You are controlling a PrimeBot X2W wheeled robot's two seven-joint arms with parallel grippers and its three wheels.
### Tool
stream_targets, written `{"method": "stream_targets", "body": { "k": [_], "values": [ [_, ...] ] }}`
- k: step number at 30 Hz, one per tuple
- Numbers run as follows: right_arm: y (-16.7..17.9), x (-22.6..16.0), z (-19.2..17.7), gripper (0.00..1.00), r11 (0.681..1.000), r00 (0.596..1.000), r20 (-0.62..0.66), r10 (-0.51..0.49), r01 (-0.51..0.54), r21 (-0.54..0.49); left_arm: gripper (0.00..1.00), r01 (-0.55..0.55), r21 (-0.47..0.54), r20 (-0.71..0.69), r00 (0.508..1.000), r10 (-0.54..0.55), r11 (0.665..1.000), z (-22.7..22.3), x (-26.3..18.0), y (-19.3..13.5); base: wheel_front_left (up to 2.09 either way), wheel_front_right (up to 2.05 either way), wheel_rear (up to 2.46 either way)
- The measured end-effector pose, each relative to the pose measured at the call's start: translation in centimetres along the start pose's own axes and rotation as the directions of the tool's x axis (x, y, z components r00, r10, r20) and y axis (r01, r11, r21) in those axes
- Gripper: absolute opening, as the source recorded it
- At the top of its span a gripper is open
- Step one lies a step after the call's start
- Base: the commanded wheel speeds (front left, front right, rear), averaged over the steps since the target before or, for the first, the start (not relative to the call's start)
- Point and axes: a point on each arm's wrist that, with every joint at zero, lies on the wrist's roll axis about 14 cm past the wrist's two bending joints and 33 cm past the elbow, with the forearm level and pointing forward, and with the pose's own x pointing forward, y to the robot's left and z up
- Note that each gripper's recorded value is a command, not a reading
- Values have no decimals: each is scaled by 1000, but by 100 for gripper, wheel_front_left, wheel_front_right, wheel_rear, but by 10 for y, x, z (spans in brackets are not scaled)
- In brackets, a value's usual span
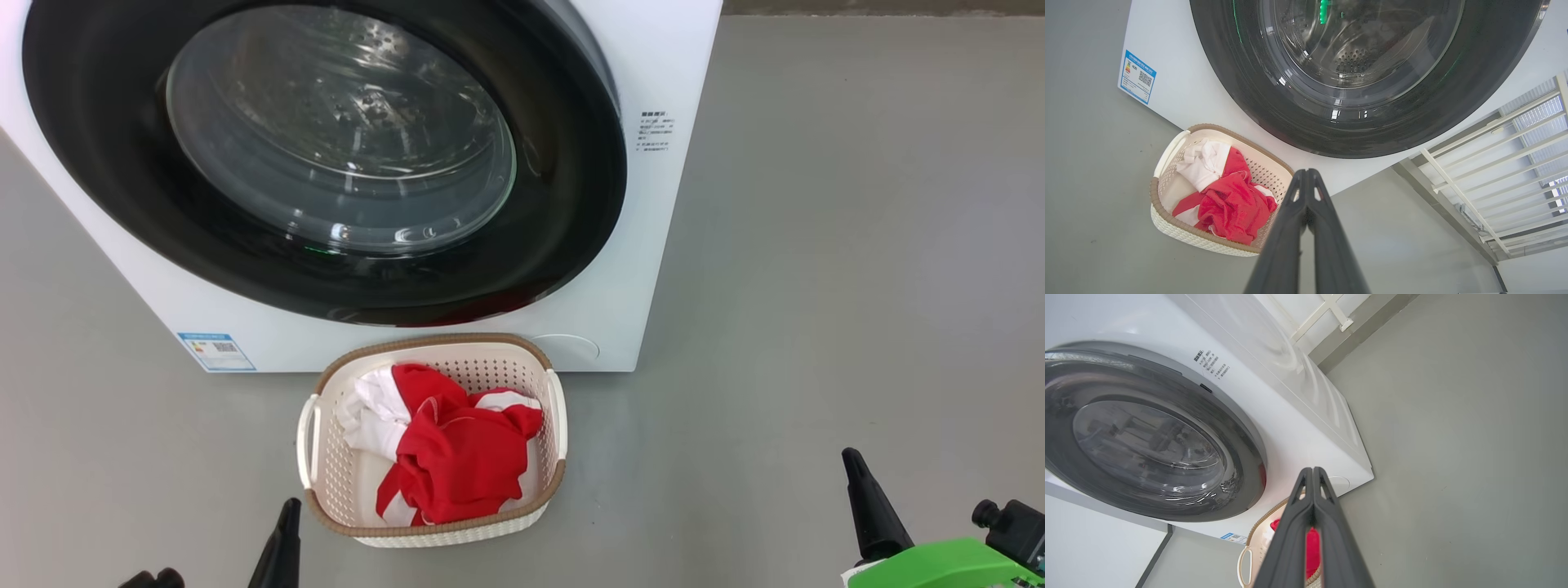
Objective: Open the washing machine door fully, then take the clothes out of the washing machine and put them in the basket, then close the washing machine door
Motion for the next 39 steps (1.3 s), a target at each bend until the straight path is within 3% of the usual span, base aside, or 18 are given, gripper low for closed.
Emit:
{"method": "stream_targets", "body": {
  "k": [22,39],
  "values": [
    [6,3,14,0,978,1000,23,9,-14,208,0,15,-215,4,1000,-15,976,9,5,-8,0,0,0],
    [12,3,23,0,933,999,36,28,-39,357,0,42,-375,15,999,-40,926,18,10,-16,0,0,0]
  ]
}}
